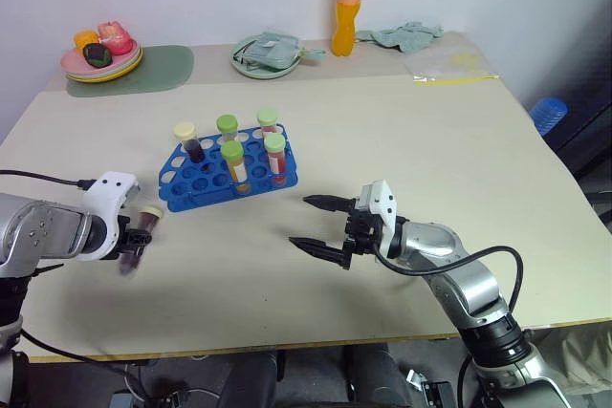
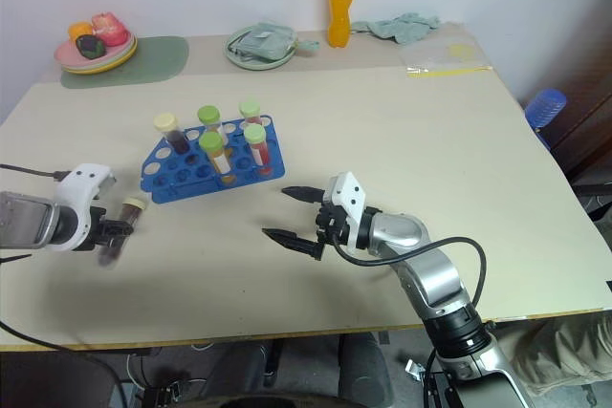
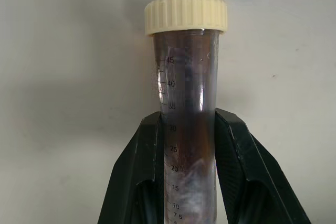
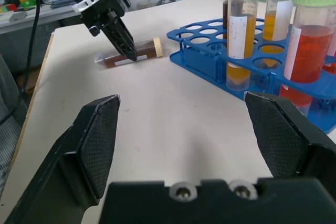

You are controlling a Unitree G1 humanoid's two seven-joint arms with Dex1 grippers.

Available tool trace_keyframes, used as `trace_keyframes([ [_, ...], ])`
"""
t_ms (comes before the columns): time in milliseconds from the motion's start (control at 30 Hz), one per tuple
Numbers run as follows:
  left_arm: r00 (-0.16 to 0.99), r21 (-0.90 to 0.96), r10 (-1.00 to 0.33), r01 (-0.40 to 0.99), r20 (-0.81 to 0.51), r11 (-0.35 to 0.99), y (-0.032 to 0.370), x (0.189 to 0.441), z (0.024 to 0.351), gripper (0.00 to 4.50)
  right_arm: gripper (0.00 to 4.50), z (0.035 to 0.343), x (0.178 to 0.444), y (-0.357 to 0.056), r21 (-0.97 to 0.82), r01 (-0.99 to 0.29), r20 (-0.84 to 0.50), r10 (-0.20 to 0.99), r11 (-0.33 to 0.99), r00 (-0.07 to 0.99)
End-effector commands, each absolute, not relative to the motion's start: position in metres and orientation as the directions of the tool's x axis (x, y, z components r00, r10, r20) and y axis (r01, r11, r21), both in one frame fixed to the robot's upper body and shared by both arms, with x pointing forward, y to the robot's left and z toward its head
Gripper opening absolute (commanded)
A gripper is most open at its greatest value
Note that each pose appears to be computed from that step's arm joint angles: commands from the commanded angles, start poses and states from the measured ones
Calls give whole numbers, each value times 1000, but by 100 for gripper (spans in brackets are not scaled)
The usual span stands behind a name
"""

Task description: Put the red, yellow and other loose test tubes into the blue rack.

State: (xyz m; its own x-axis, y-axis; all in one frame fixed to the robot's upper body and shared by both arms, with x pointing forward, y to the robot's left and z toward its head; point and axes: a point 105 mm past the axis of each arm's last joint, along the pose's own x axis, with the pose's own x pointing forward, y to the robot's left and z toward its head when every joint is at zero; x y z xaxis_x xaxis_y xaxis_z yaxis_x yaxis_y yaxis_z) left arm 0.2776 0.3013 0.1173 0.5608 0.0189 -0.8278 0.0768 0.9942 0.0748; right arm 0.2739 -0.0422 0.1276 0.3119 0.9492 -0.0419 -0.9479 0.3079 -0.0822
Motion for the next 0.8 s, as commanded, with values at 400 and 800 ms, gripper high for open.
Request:
trace_keyframes([
  [400,866,171,26,-128,500,977,252,288,239,75,421,137,272,-40,-89,-952,-9,956,292,294],
  [800,903,112,21,-76,429,991,195,311,166,75,421,139,273,-37,-96,-950,-2,954,299,300],
])
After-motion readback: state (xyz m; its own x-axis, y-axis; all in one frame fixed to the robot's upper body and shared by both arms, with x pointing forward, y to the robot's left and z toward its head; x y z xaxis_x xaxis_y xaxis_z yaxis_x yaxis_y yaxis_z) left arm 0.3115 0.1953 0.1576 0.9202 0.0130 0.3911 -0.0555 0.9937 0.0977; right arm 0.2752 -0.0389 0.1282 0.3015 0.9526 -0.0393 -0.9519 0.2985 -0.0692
